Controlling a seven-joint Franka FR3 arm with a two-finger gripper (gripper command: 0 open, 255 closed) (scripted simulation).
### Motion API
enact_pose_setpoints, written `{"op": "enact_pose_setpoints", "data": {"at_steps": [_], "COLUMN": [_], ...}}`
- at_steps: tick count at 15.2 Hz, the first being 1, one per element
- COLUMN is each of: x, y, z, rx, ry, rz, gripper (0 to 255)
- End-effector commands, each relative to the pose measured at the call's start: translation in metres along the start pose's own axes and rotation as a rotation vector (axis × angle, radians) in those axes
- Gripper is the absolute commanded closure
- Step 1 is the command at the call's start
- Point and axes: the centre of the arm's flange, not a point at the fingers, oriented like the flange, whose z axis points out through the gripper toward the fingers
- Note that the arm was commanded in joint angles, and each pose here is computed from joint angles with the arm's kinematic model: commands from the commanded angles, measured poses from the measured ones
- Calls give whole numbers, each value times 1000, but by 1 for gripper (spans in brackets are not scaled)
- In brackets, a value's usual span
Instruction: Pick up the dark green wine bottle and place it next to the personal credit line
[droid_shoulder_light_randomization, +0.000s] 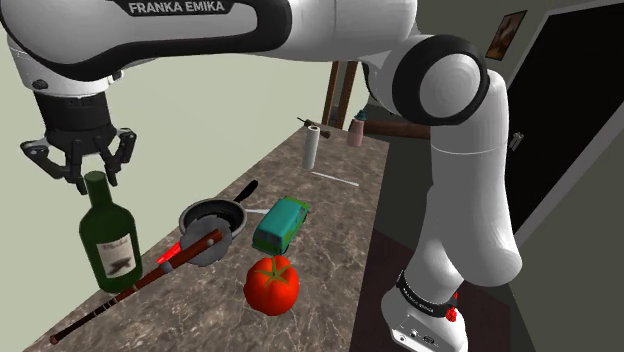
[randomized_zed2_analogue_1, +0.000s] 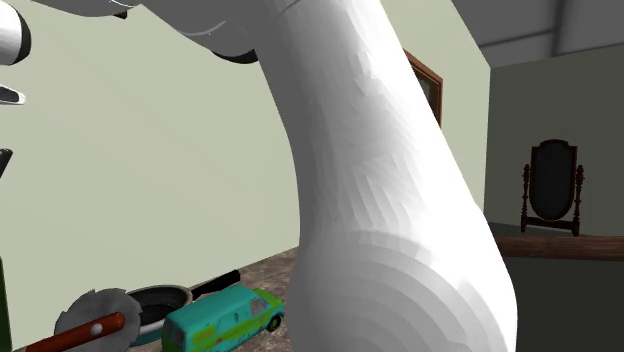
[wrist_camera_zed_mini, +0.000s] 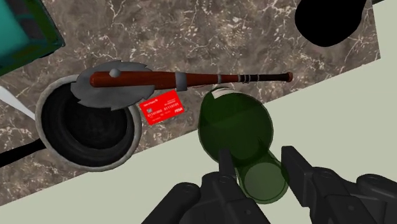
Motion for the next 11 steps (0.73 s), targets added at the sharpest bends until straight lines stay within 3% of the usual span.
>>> {"op": "enact_pose_setpoints", "data": {"at_steps": [1,11], "x": [-1,-2], "y": [0,0], "z": [11,23], "rx": [1,1], "ry": [1,1], "rz": [0,0], "gripper": [255,255]}}
